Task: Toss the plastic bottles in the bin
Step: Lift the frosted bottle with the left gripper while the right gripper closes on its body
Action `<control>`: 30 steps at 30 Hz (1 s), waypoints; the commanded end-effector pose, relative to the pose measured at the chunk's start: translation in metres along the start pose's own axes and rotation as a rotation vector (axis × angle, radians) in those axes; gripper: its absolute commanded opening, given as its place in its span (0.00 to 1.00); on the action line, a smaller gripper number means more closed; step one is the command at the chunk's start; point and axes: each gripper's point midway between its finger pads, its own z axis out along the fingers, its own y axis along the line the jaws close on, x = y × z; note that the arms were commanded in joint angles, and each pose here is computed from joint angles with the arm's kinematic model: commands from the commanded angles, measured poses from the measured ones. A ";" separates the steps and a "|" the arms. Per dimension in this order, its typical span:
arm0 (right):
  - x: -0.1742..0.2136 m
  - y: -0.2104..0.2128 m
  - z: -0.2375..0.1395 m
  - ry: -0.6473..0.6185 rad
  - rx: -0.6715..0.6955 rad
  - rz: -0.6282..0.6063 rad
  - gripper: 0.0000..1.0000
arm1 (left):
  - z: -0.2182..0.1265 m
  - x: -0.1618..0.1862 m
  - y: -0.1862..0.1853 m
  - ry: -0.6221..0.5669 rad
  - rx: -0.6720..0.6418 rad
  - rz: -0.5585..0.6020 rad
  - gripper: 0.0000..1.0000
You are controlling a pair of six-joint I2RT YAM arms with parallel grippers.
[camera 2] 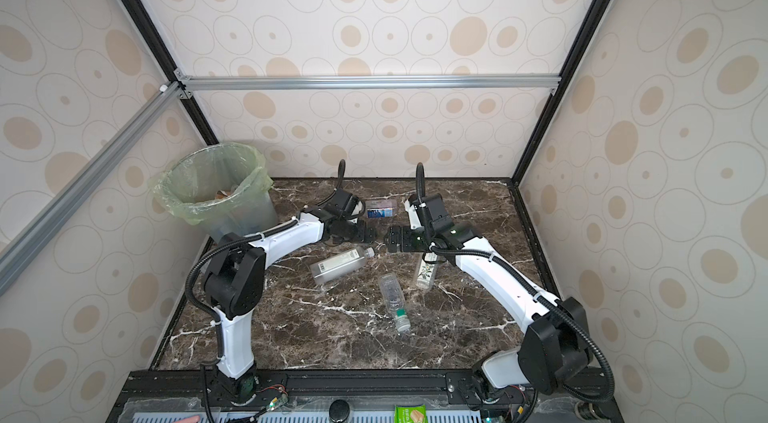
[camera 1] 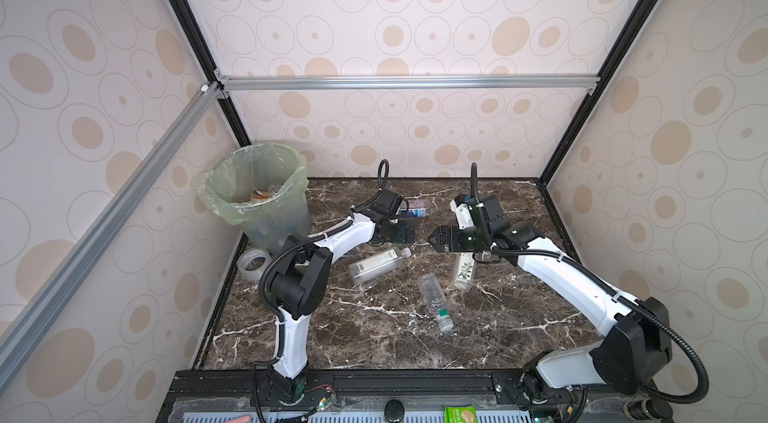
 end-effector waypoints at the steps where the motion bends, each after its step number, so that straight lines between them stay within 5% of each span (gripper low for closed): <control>1: 0.005 -0.007 0.002 0.026 0.035 -0.064 1.00 | -0.067 -0.034 0.029 -0.119 -0.028 -0.039 0.99; 7: 0.013 0.019 0.030 0.084 0.008 -0.291 1.00 | -0.142 -0.029 0.066 -0.241 0.007 -0.135 0.99; 13: 0.037 0.072 0.070 0.153 -0.053 -0.689 1.00 | -0.164 0.003 0.070 -0.271 0.148 -0.263 0.99; 18: 0.048 0.093 0.099 0.199 -0.052 -0.904 1.00 | -0.181 0.018 0.070 -0.310 0.238 -0.349 0.99; 30: 0.057 0.095 0.165 0.274 -0.023 -1.049 1.00 | -0.209 0.040 0.102 -0.373 0.199 -0.460 0.99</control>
